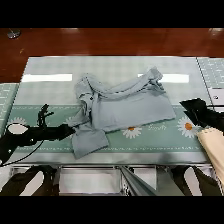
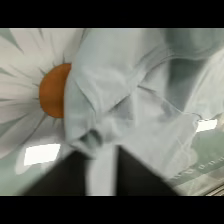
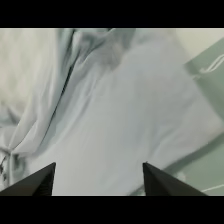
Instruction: Fold the shirts.
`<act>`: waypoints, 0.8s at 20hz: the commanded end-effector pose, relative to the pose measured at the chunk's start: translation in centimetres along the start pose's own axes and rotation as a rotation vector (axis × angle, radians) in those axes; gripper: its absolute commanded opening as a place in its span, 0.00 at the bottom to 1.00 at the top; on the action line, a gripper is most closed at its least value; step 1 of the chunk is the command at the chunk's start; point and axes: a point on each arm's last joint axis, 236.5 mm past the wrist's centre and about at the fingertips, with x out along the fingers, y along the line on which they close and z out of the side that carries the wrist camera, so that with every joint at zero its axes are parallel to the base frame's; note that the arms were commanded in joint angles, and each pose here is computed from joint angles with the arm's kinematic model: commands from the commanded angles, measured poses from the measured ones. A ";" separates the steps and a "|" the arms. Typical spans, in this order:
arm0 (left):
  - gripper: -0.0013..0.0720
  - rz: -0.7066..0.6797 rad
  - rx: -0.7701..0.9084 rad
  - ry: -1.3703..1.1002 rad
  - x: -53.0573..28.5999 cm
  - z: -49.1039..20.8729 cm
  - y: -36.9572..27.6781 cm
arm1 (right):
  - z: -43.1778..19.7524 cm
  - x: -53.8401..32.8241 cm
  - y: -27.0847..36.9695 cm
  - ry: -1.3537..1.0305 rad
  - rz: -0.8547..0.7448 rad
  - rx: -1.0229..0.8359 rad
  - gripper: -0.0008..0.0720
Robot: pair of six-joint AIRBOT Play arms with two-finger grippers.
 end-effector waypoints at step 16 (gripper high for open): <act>0.05 -0.016 0.031 -0.006 -0.2 0.6 -1.2 | -1.7 7.7 -9.0 0.326 -0.255 0.112 0.86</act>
